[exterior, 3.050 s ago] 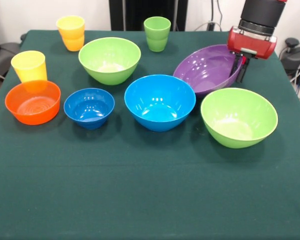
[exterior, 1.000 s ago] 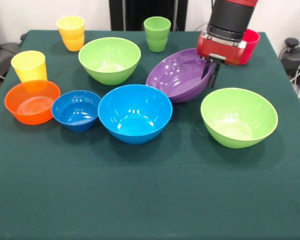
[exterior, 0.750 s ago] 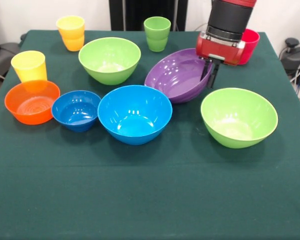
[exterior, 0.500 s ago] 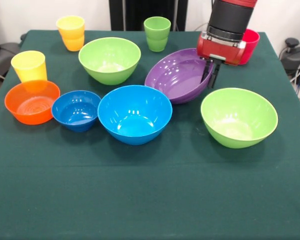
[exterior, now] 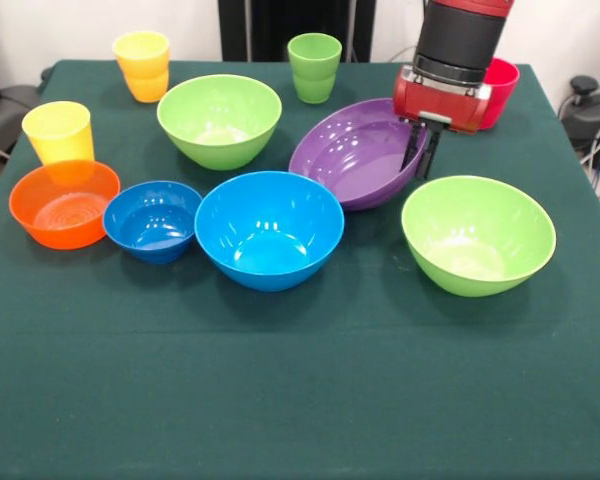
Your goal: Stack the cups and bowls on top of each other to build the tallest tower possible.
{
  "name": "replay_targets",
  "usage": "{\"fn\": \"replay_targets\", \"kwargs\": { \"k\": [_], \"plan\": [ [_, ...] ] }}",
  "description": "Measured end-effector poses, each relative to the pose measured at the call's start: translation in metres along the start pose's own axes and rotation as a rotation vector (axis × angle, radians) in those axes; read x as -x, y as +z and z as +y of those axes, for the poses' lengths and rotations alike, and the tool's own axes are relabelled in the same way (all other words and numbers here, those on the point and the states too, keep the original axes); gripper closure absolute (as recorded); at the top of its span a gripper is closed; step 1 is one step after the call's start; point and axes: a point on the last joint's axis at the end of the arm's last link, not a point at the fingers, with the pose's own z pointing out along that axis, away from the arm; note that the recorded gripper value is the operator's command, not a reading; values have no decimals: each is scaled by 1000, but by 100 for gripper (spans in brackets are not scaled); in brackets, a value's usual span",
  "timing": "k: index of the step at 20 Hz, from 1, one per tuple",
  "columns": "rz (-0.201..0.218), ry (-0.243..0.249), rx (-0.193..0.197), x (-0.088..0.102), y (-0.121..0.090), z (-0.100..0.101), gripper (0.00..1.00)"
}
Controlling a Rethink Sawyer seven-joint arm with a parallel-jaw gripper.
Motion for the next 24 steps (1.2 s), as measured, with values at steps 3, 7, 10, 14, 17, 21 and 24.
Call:
{"fn": "replay_targets", "kwargs": {
  "k": [3, 7, 10, 14, 17, 21, 24],
  "plan": [
    [0, -7, 7, 3, 3, -3, 100],
    [0, -12, 14, 7, 6, -8, 100],
    [-3, -23, 18, 9, 7, -9, 100],
    [-6, -35, 21, 9, 7, -9, 100],
    [-7, -39, 22, 9, 7, -9, 100],
    [-8, -40, 23, 10, 7, -9, 100],
    [-8, -40, 24, 10, 7, -9, 100]
  ]
}}
